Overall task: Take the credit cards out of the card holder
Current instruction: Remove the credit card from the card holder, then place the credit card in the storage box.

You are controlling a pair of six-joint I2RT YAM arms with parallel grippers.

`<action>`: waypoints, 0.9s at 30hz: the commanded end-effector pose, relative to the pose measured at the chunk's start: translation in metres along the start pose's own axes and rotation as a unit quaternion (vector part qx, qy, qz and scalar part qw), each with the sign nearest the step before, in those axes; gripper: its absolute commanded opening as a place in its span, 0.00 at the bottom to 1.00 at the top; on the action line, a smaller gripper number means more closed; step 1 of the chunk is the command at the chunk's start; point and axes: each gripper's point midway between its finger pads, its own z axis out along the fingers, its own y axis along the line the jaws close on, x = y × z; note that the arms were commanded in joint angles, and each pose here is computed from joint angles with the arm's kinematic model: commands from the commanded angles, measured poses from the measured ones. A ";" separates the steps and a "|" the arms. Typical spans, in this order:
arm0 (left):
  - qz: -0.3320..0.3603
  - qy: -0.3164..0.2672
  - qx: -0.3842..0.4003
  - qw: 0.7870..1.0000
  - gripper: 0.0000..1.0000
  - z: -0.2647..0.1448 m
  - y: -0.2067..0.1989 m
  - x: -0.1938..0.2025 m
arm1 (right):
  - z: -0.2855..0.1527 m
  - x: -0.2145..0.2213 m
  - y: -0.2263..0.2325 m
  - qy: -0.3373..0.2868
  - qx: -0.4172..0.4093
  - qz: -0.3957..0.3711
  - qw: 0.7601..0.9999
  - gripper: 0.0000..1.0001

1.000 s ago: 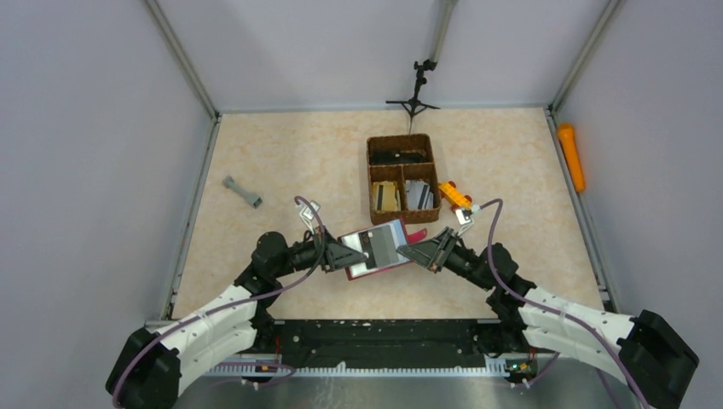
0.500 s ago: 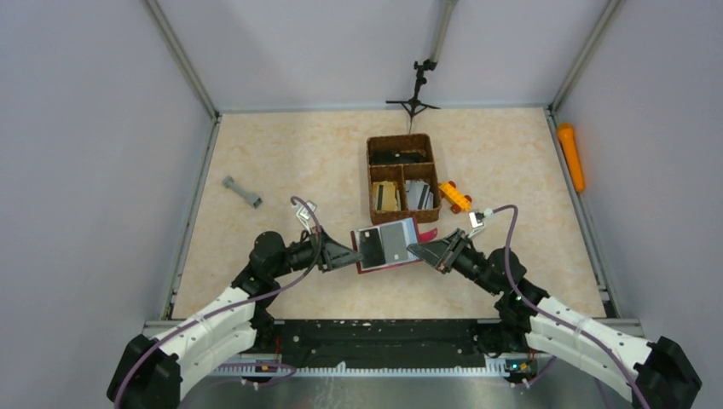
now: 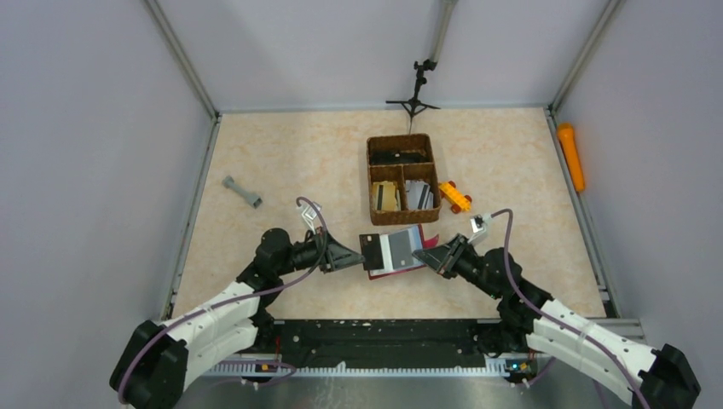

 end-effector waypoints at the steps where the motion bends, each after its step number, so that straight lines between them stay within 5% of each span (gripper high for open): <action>1: 0.023 0.000 0.034 0.999 0.00 0.003 -0.015 -0.006 | 0.001 -0.019 0.026 -0.025 -0.025 -0.011 0.999 0.00; 11: 0.043 -0.021 0.000 0.999 0.00 0.025 -0.026 -0.045 | -0.007 -0.017 -0.003 -0.017 0.054 -0.037 0.998 0.00; 27: 0.035 -0.028 0.022 0.999 0.00 0.125 -0.030 -0.182 | -0.020 -0.025 0.009 -0.004 0.066 -0.090 0.994 0.00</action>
